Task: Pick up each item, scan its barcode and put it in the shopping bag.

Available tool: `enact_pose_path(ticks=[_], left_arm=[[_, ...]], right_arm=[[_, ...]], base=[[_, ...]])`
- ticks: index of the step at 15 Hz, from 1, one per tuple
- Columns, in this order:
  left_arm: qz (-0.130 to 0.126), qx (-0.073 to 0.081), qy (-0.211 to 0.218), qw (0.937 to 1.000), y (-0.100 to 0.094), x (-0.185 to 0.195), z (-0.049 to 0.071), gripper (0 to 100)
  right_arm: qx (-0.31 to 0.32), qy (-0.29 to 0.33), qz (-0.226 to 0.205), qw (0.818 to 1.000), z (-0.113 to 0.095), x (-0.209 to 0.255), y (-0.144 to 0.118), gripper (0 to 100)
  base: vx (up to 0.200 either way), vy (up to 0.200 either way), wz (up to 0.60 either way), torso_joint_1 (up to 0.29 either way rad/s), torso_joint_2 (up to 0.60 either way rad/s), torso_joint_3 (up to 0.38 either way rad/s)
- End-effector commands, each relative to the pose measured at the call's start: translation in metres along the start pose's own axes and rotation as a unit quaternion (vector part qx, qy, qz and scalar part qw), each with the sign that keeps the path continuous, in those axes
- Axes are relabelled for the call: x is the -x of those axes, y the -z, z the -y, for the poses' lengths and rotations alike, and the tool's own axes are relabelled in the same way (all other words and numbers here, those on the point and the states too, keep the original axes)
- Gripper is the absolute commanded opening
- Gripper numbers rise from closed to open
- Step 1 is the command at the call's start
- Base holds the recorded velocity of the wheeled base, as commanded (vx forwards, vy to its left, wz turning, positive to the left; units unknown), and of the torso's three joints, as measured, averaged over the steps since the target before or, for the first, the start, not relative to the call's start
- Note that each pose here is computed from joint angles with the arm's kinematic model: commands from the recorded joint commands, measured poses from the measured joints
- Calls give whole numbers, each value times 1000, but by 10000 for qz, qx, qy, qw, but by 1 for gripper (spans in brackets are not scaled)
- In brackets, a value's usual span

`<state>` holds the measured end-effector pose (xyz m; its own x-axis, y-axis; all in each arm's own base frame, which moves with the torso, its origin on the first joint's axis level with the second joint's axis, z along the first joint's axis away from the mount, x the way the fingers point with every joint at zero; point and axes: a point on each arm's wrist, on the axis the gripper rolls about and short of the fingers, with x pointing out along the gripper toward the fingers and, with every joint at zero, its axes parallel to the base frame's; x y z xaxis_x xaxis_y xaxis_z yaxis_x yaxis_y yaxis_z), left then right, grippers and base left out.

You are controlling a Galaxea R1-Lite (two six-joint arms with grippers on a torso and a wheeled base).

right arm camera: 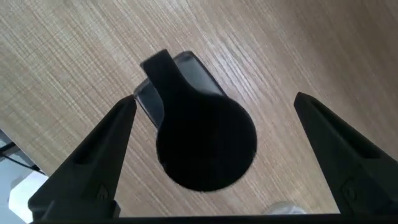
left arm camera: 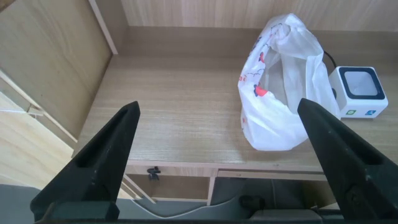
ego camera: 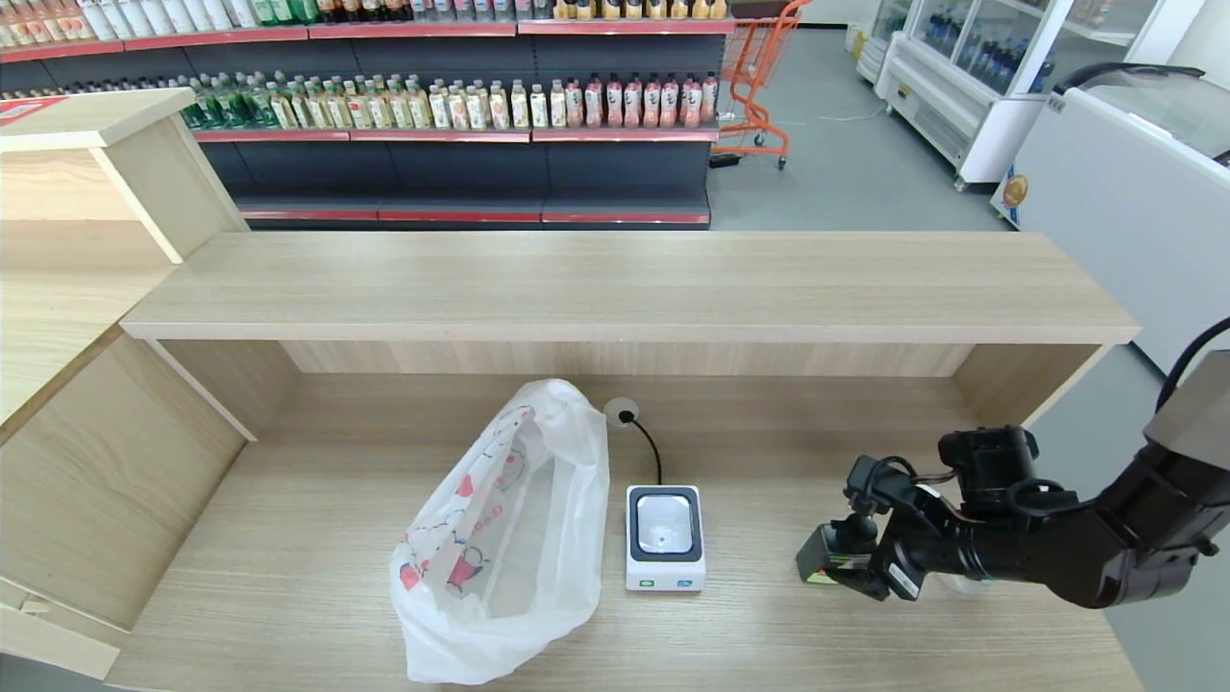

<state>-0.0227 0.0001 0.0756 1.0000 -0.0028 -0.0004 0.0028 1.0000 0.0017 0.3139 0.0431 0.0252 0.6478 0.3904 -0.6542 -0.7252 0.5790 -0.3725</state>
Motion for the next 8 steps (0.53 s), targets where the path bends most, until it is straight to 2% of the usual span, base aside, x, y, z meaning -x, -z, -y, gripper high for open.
enact_pose_path(ticks=[1,5,6,8], left_arm=[[2,1,2,10000,0,0,0,100],[2,1,-6,10000,0,0,0,100],[2,1,2,10000,0,0,0,100],[2,1,2,10000,0,0,0,100]], right_arm=[[16,-222,-4,9998,-5,-16,2,100],[149,-411,80,9990,-13,-30,-5,100],[166,-411,106,9990,-12,-31,-6,0],[216,-364,177,9989,-13,-32,-8,0]], base=[[0,0,0,0,0,0],[0,0,0,0,0,0],[0,0,0,0,0,0],[0,0,0,0,0,0]])
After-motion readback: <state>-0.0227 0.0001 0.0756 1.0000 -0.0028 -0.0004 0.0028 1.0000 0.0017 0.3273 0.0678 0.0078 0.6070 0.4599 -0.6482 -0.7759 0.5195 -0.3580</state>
